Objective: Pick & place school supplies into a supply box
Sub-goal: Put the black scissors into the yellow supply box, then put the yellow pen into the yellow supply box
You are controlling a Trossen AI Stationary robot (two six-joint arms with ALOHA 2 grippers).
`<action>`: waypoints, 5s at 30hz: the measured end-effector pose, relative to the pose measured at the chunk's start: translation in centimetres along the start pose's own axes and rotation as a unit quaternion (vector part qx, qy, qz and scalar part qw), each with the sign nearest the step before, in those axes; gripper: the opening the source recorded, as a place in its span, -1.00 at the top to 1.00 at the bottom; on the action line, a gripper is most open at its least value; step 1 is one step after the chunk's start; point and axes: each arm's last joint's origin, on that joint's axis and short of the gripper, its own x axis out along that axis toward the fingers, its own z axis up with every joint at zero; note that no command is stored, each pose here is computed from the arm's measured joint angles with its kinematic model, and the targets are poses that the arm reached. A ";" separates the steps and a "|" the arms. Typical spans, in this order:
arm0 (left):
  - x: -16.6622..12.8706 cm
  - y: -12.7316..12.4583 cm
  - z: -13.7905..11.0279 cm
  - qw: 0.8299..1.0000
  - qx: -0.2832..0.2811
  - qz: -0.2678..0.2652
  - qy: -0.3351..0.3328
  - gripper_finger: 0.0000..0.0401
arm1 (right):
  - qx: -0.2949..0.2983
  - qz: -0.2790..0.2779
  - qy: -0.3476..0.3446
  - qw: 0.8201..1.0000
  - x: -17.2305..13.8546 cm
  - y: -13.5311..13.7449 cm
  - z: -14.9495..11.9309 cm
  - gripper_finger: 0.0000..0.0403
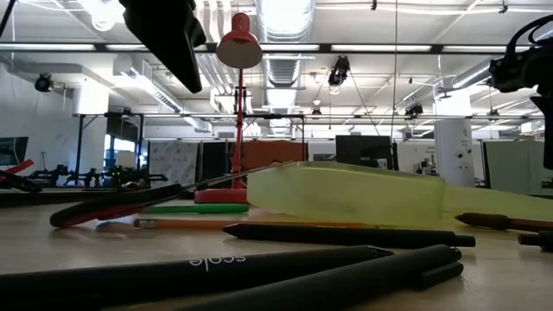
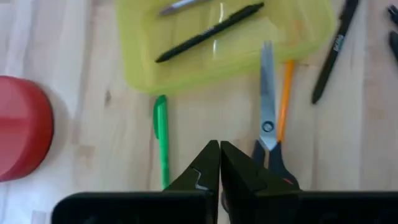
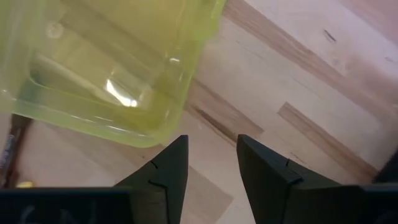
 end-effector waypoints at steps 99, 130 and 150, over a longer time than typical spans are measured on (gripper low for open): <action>4.5 2.9 10.6 0.929 0.366 -0.036 -0.044 0.79 | 0.006 -0.003 -0.006 1.000 0.5 -0.3 -0.1 0.37; 17.4 1.9 8.2 0.917 0.381 -0.117 0.008 0.75 | 0.031 -0.006 -0.004 0.999 0.7 -0.4 -0.2 0.37; 14.0 2.7 10.6 0.946 0.312 -0.087 0.016 0.34 | 0.027 -0.006 -0.004 1.000 0.7 -0.4 -0.2 0.37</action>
